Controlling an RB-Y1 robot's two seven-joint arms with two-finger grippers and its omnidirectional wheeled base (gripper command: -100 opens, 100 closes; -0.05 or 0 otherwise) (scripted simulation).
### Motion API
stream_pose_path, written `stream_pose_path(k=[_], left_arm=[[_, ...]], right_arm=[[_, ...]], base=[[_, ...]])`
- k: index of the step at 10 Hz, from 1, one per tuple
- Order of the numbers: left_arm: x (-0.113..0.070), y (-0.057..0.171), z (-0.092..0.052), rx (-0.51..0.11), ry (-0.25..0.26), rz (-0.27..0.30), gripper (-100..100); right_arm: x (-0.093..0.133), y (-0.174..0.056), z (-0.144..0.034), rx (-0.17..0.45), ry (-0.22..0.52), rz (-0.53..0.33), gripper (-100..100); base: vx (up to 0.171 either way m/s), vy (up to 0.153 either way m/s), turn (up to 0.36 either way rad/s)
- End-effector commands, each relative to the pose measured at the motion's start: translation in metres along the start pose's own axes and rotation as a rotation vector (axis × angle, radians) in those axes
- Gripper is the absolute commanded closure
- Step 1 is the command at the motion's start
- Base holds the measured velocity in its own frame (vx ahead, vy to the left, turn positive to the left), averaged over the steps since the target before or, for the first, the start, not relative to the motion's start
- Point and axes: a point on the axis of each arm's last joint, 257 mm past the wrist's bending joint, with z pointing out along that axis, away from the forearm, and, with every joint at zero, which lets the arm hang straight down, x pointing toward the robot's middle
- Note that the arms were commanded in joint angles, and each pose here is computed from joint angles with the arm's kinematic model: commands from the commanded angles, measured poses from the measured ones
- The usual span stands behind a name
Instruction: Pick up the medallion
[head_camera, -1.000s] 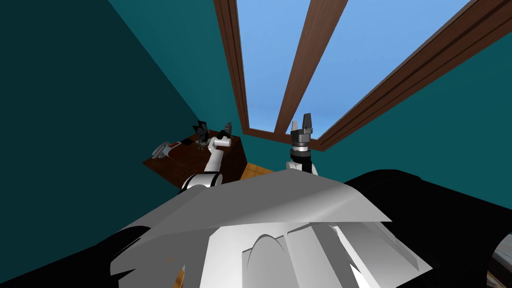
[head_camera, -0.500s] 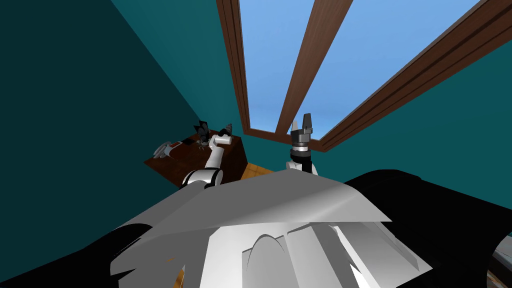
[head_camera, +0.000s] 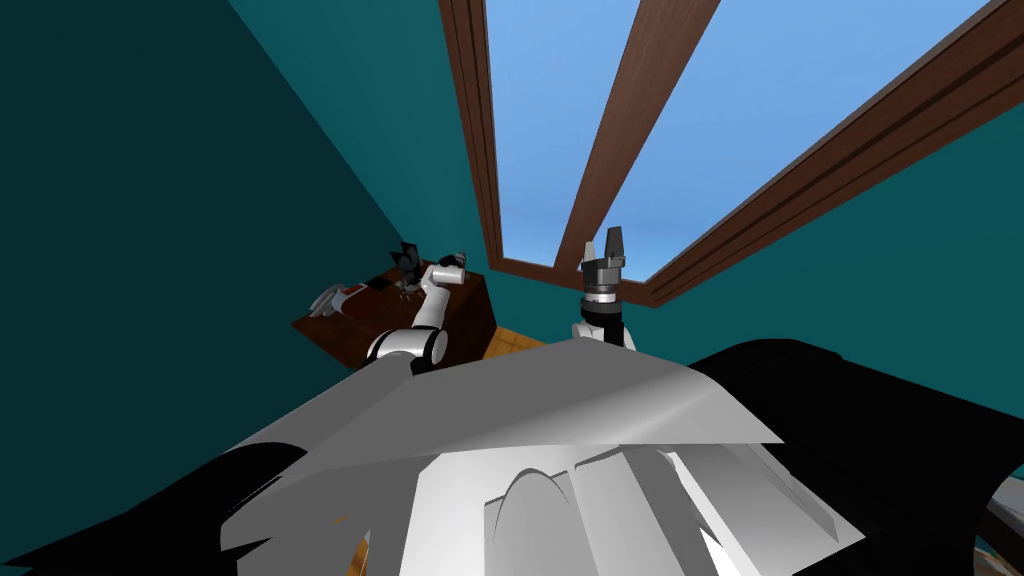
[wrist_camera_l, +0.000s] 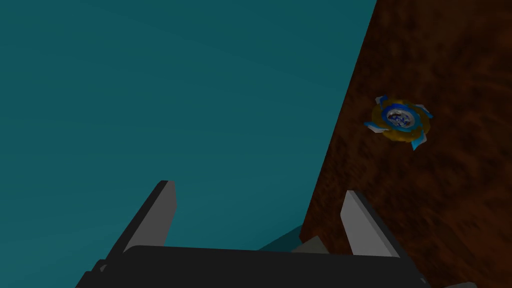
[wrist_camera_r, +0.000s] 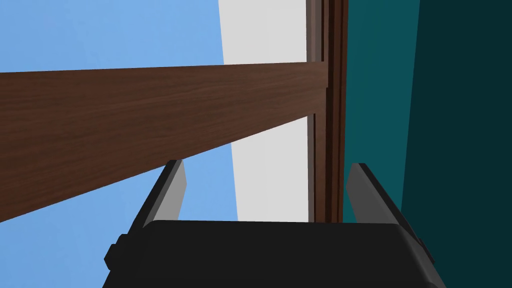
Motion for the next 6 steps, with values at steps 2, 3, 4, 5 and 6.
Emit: stream_pose_path(k=[2,3,4,5,6], left_arm=[[0.003,0.020,0.004,-0.098,0.013,-0.005,-100],[0.006,0.021,0.007,-0.133,0.021,-0.010,-100],[0.007,0.030,0.006,-0.162,0.024,-0.010,-100],[0.007,0.032,0.006,-0.168,0.024,-0.010,-100],[0.012,0.039,0.007,-0.220,0.034,-0.015,-100]], right_arm=[[0.000,0.000,0.000,0.000,0.000,0.000,0],[0.000,0.000,0.000,0.000,0.000,0.000,0],[0.000,0.000,0.000,0.000,0.000,0.000,0],[0.000,0.000,0.000,0.000,0.000,0.000,0],[0.000,0.000,0.000,0.000,0.000,0.000,0]], base=[[0.034,0.014,0.020],[0.033,0.009,0.023],[0.030,0.007,0.008],[0.014,0.004,-0.001],[0.021,0.011,0.025]])
